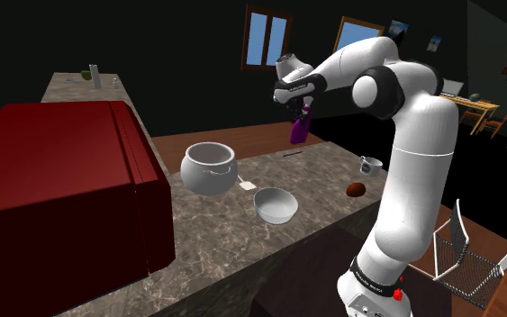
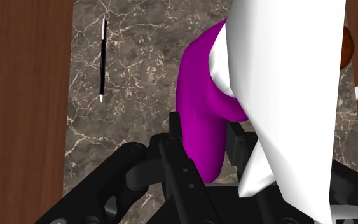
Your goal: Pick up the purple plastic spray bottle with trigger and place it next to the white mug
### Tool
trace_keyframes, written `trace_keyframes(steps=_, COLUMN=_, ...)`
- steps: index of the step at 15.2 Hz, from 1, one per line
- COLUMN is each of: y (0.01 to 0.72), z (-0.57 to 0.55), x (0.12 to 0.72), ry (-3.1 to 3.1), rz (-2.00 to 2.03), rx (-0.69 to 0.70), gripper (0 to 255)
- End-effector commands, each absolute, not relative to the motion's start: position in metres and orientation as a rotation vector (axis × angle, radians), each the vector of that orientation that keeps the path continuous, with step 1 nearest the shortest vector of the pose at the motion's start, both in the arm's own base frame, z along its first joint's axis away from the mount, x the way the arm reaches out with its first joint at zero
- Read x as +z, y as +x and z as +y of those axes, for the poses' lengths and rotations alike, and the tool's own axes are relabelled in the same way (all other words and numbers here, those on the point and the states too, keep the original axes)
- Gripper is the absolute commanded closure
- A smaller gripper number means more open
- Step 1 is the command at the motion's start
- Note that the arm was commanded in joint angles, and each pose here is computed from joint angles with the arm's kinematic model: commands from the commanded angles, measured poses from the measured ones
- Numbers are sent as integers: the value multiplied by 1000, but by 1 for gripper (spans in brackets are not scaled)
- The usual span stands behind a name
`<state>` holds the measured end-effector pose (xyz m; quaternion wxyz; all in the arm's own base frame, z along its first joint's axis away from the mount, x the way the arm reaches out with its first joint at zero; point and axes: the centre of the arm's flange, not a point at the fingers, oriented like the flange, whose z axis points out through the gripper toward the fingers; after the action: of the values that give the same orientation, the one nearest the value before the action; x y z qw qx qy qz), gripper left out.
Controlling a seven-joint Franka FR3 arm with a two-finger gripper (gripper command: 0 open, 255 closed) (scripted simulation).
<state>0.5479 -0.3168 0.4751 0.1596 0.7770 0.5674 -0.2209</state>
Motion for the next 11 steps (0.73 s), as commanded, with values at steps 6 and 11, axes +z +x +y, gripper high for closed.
trace_keyframes(steps=6, y=548, z=-317, x=512, ry=2220, rz=1622, rx=-632, gripper=255)
trace_keyframes(steps=11, y=548, z=-317, x=539, ry=2220, rz=1622, rx=-632, gripper=255)
